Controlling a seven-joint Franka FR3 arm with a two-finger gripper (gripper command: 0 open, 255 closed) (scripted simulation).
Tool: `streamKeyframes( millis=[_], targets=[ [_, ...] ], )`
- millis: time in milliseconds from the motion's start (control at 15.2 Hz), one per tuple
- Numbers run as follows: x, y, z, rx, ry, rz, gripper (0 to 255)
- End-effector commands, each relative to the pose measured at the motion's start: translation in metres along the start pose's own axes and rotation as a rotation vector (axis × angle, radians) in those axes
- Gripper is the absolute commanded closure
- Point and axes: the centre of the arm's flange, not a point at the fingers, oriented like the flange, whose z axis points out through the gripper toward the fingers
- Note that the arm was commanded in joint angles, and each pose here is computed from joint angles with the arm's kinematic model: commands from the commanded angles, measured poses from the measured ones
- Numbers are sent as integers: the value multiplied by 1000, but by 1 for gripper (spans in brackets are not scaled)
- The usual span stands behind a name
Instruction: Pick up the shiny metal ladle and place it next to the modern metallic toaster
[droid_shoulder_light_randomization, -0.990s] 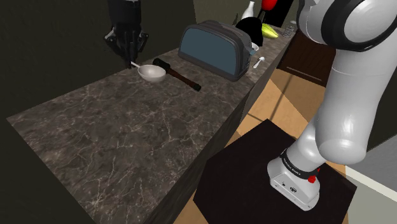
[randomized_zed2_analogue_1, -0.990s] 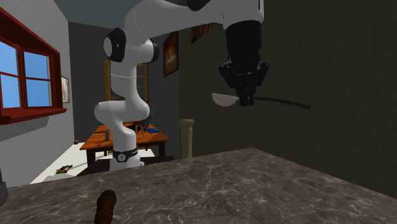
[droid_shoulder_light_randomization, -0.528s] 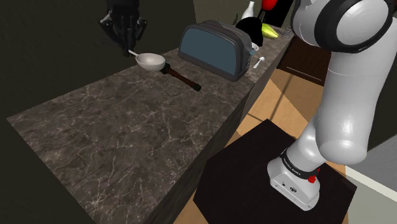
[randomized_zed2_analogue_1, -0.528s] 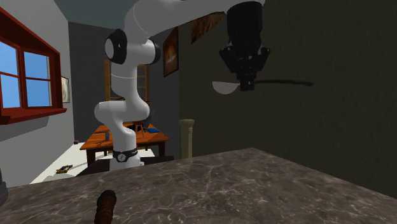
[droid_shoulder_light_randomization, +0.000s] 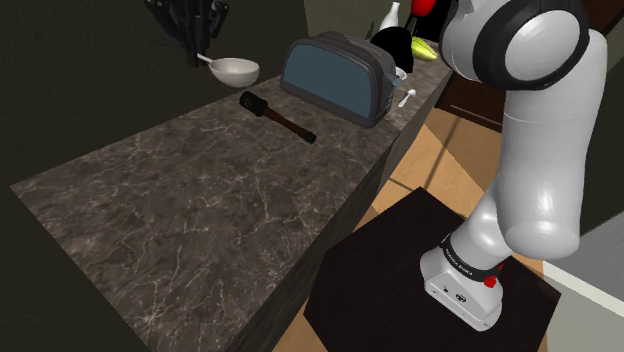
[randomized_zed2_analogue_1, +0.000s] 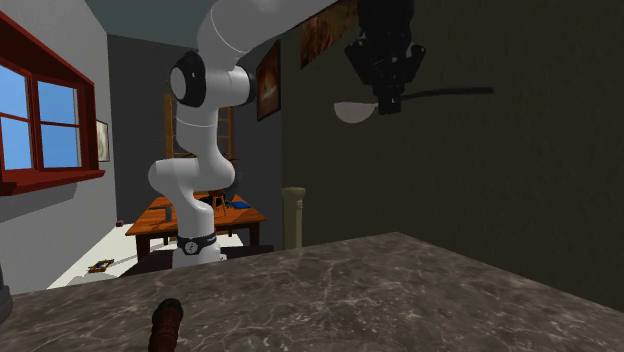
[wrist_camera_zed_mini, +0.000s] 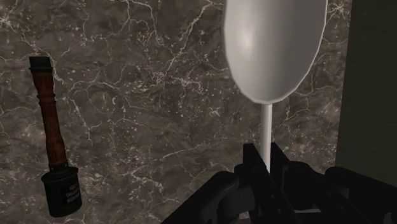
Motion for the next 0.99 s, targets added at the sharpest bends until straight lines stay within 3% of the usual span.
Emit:
streamKeyframes(
  millis=[0,924],
  targets=[
    [-1,0,-9,0,-1,0,255],
    [-85,164,-26,0,-1,0,255]
  ],
)
